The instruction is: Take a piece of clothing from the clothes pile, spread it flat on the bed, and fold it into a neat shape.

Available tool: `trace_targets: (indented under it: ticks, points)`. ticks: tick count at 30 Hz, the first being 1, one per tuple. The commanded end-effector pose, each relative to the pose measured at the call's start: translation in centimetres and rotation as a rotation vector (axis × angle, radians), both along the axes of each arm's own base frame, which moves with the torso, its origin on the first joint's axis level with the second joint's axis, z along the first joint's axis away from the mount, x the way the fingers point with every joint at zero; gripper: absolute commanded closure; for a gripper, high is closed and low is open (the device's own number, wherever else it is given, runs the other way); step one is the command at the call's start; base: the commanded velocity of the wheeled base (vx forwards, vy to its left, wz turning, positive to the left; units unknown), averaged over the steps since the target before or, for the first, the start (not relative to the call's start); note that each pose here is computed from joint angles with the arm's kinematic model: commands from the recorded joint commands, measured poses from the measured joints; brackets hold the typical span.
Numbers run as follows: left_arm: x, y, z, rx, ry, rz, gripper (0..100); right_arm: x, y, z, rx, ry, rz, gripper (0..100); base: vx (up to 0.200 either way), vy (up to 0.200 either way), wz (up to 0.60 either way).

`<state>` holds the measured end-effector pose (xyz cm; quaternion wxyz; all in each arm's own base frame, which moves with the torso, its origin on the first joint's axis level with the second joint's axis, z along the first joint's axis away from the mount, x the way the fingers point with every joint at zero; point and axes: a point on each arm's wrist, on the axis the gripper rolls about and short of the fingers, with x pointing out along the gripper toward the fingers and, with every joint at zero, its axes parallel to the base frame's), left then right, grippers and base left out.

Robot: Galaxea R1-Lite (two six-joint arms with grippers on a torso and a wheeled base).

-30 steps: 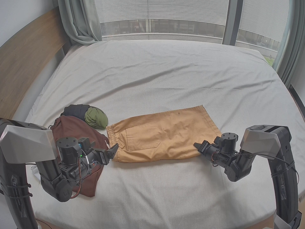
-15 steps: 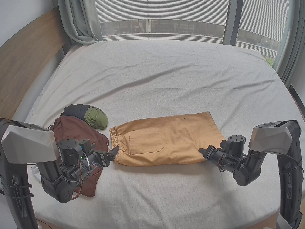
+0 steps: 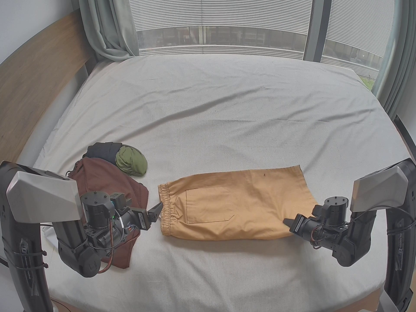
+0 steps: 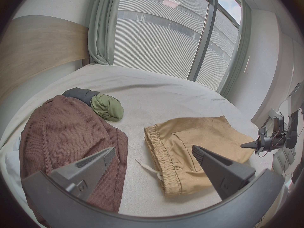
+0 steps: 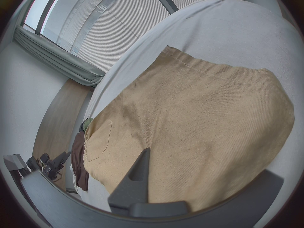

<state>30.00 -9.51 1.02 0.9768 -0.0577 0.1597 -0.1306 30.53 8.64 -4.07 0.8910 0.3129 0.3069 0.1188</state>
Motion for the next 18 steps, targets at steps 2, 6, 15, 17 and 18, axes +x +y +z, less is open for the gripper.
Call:
trace_targets:
  ticks: [2, 6, 15, 17, 18]
  points:
    - [0.0, 0.0, -0.7, 0.005, 0.023, -0.003, 0, -1.8, -0.7, -0.5, -0.028, 0.043, 0.001, 100, 0.000, 0.000, 0.00]
    - [-0.1, 0.0, -0.7, -0.004, 0.028, -0.006, 0, -2.4, -0.8, -0.7, -0.043, 0.044, 0.011, 100, 0.000, 0.000, 0.00]
    - [-0.5, -0.1, -0.8, -0.034, 0.049, -0.033, 0, -2.9, -1.4, -1.5, -0.098, 0.057, 0.031, 100, 0.000, 0.000, 0.00]
    - [-0.4, -0.1, -0.9, -0.037, 0.053, -0.041, 0, -2.9, -1.5, -1.5, -0.111, 0.052, 0.036, 100, 0.000, 0.000, 0.00]
    - [-0.4, -0.1, -0.9, -0.038, 0.054, -0.047, 0, -2.9, -1.5, -1.5, -0.111, 0.052, 0.036, 100, 0.000, 0.000, 0.00]
